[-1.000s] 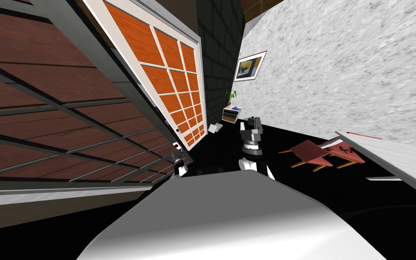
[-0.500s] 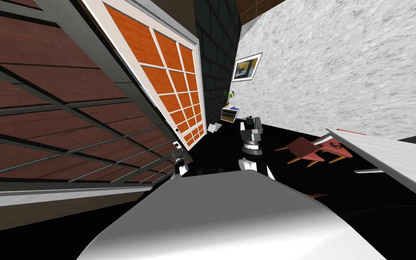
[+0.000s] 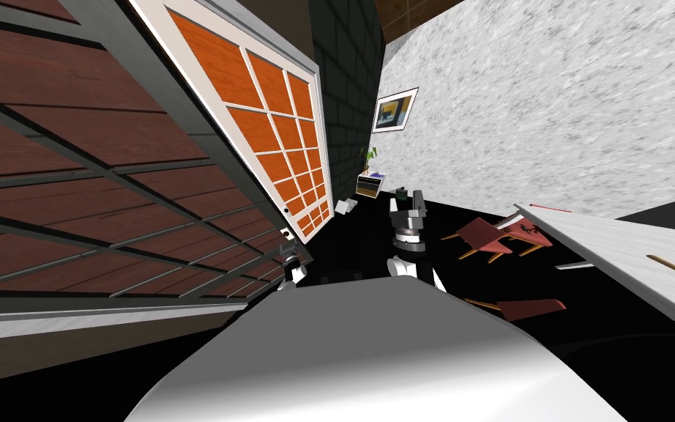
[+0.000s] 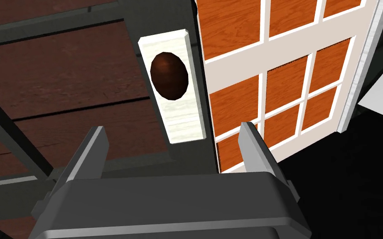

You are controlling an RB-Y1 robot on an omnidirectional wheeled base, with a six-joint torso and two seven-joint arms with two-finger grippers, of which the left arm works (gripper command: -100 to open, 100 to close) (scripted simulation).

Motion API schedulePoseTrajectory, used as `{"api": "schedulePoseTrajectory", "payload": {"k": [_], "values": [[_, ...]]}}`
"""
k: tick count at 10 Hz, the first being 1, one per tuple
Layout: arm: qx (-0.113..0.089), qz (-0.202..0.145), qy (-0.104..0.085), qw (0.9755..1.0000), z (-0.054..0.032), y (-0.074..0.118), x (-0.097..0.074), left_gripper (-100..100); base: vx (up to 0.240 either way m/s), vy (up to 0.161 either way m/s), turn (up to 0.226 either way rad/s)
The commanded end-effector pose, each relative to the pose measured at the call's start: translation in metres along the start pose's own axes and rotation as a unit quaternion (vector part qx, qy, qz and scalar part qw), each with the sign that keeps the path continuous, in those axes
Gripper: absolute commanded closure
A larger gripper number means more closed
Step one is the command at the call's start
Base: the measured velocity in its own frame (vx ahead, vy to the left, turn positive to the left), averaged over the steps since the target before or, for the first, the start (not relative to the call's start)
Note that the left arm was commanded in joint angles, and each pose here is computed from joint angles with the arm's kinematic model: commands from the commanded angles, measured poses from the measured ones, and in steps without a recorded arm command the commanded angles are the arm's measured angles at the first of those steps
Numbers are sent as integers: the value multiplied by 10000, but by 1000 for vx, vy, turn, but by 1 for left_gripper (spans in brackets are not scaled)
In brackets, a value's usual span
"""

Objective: Pull the door open

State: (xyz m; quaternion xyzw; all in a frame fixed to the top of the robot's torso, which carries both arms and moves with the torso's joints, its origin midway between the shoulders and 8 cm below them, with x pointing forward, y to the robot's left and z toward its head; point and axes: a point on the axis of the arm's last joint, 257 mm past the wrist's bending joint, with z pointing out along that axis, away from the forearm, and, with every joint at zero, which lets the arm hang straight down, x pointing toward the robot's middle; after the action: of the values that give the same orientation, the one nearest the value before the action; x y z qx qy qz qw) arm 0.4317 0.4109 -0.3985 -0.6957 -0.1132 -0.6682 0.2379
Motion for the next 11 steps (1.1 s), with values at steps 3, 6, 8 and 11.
{"api": "schedulePoseTrajectory", "payload": {"k": [3, 6, 8, 11], "values": [[41, -557, -24, 9984, 13, 39, 10, -100, -87, 10, -59], [70, -899, -38, 9959, 24, 63, 16, -100, -85, 8, -47], [99, -848, -37, 9963, 27, -118, -31, -100, 41, -5, -32], [132, -850, -38, 9963, 30, -298, -73, -100, 141, 7, -21]]}}
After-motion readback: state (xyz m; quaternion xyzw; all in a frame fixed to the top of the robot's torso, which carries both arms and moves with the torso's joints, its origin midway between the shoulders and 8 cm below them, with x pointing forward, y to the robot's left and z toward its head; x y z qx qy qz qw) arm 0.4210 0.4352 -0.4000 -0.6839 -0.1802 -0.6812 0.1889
